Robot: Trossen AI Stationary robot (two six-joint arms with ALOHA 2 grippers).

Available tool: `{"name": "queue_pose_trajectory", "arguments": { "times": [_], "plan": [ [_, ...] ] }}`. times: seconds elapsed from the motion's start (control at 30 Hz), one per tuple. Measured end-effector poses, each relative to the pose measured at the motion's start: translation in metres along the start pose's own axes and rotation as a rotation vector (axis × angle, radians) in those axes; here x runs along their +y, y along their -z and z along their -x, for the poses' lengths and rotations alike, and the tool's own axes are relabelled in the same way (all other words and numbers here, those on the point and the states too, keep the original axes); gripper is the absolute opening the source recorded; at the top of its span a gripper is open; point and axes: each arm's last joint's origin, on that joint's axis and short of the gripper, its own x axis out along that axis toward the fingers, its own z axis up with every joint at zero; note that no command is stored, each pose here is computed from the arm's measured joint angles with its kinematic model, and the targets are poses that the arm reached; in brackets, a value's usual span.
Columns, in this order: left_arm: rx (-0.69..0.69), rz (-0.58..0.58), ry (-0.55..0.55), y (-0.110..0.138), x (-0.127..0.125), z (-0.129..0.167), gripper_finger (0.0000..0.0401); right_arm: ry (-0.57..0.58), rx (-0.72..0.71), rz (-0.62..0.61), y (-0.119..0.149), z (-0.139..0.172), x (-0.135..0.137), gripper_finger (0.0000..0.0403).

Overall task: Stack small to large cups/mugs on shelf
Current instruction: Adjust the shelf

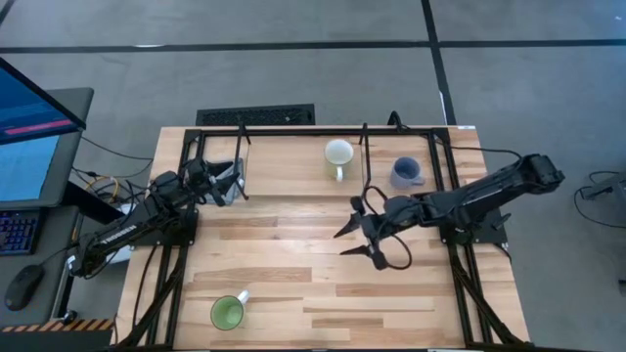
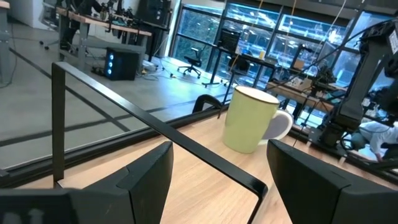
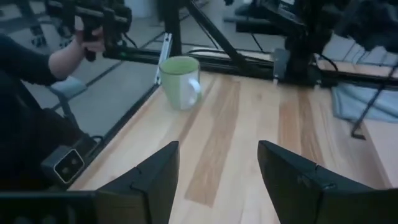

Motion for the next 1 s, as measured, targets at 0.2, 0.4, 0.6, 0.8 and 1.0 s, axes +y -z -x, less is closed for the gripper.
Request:
{"name": "queue_pose_trajectory", "arguments": {
  "times": [0.2, 0.4, 0.6, 0.8, 1.0],
  "plan": [
    [0.000, 0.014, 0.001, 0.000, 0.000, 0.000, 0.0251, -0.027, 0.043, 0.042, 0.000, -0.025, -0.003, 0.0240],
    [0.000, 0.014, 0.001, 0.000, 0.000, 0.000, 0.0251, -0.058, 0.081, 0.031, 0.002, -0.052, -0.011, 0.0240],
    [0.000, 0.015, 0.000, 0.000, 0.000, 0.000, 0.0251, -0.072, 0.133, 0.014, 0.009, -0.087, -0.020, 0.0240],
    [0.000, 0.008, 0.000, 0.000, 0.000, 0.000, 0.0251, -0.066, 0.131, 0.012, 0.005, -0.121, -0.028, 0.0240],
    [0.000, 0.006, 0.000, 0.000, 0.000, 0.000, 0.0251, -0.066, 0.121, 0.006, 0.000, -0.147, -0.032, 0.0240]
  ]
}}
